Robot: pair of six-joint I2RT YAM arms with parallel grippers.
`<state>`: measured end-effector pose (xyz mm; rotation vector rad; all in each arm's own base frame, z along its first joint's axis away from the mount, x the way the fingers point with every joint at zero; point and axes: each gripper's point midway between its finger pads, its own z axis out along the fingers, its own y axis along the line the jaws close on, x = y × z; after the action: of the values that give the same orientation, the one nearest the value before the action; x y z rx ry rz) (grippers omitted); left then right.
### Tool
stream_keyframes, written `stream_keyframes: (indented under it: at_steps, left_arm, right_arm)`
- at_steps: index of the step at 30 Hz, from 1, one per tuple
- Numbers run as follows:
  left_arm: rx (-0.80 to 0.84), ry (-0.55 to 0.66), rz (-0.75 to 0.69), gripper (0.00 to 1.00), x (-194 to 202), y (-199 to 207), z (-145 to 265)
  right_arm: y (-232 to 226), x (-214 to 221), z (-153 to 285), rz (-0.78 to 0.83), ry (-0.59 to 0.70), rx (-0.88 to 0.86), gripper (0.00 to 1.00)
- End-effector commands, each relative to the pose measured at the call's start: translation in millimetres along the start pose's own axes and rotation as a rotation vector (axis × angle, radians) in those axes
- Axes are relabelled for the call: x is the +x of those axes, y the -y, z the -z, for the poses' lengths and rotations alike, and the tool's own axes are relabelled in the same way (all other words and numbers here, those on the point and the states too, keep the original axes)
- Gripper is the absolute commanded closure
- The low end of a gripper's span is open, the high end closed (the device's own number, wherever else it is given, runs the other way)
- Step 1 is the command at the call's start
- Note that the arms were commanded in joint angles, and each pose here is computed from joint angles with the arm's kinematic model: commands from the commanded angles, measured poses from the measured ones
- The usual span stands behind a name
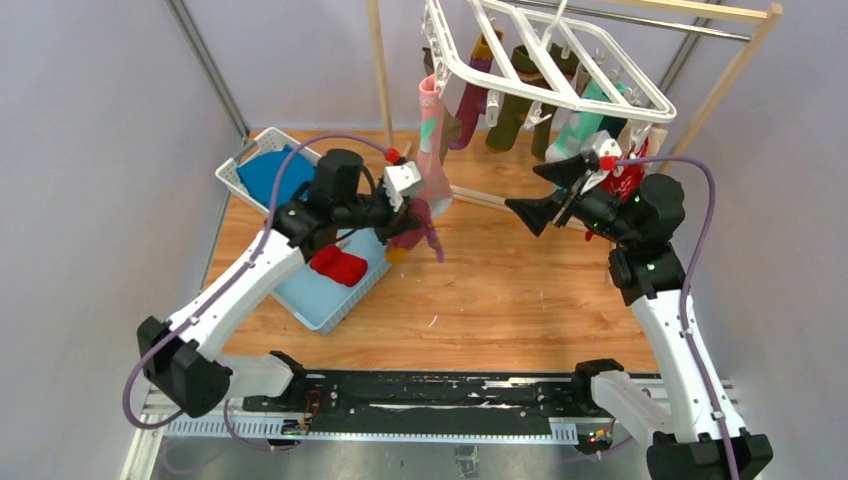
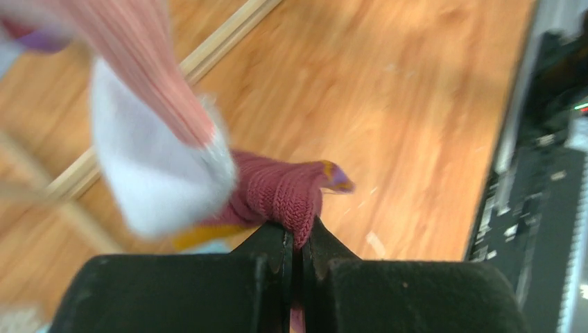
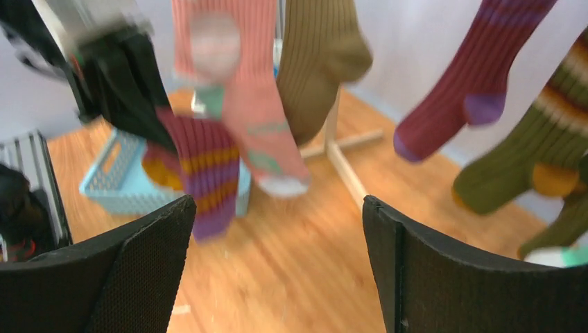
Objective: Remove the socks clipped to the hanger
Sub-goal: Place the sock in the bin.
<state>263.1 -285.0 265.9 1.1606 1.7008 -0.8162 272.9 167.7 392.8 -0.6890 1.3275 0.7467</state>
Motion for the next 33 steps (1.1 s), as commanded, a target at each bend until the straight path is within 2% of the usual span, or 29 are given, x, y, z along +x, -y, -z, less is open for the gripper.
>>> stream_keyframes:
  at_steps: [1, 8, 12, 16, 18, 19, 20, 21, 25, 29, 33]
  left_arm:
    - [-0.211, -0.299, -0.089, 1.0, 56, -30, 73]
    - [-0.565, -0.599, -0.106, 1.0, 110, -90, 164]
    - [-0.603, -0.726, -0.086, 1.0, 136, -100, 185]
    - [-0.549, -0.785, -0.05, 1.0, 158, -99, 176]
    - [-0.545, -0.819, -0.03, 0.88, 167, -101, 174]
    - [-0.545, -0.835, -0.022, 0.76, 171, -101, 174]
    - [-0.55, -0.845, -0.017, 0.56, 173, -102, 175]
    - [-0.557, -0.854, -0.012, 0.43, 176, -103, 175]
    - [-0.648, -0.8, -0.023, 0.02, 162, -113, 181]
    - [-0.711, -0.62, -0.049, 0.0, 119, -114, 183]
    - [-0.572, -0.36, -0.063, 0.0, 61, -86, 165]
  right_arm:
    - [-3, 62, 29, 0.033, -0.266, 0.015, 0.11]
    - [-19, 90, 53, 0.065, -0.401, -0.013, 0.13]
    - [-21, 94, 56, 0.067, -0.418, -0.015, 0.13]
    - [-24, 85, 61, 0.075, -0.435, -0.012, 0.13]
    - [-26, 79, 68, 0.074, -0.46, 0.011, 0.13]
    - [-26, 75, 73, 0.08, -0.473, 0.029, 0.13]
    - [-27, 73, 79, 0.085, -0.49, 0.049, 0.13]
    - [-25, 72, 86, 0.091, -0.51, 0.083, 0.13]
    - [-12, 60, 115, 0.132, -0.557, 0.268, 0.13]
    - [-3, 42, 138, 0.181, -0.527, 0.417, 0.13]
    - [5, 12, 152, 0.195, -0.469, 0.537, 0.14]
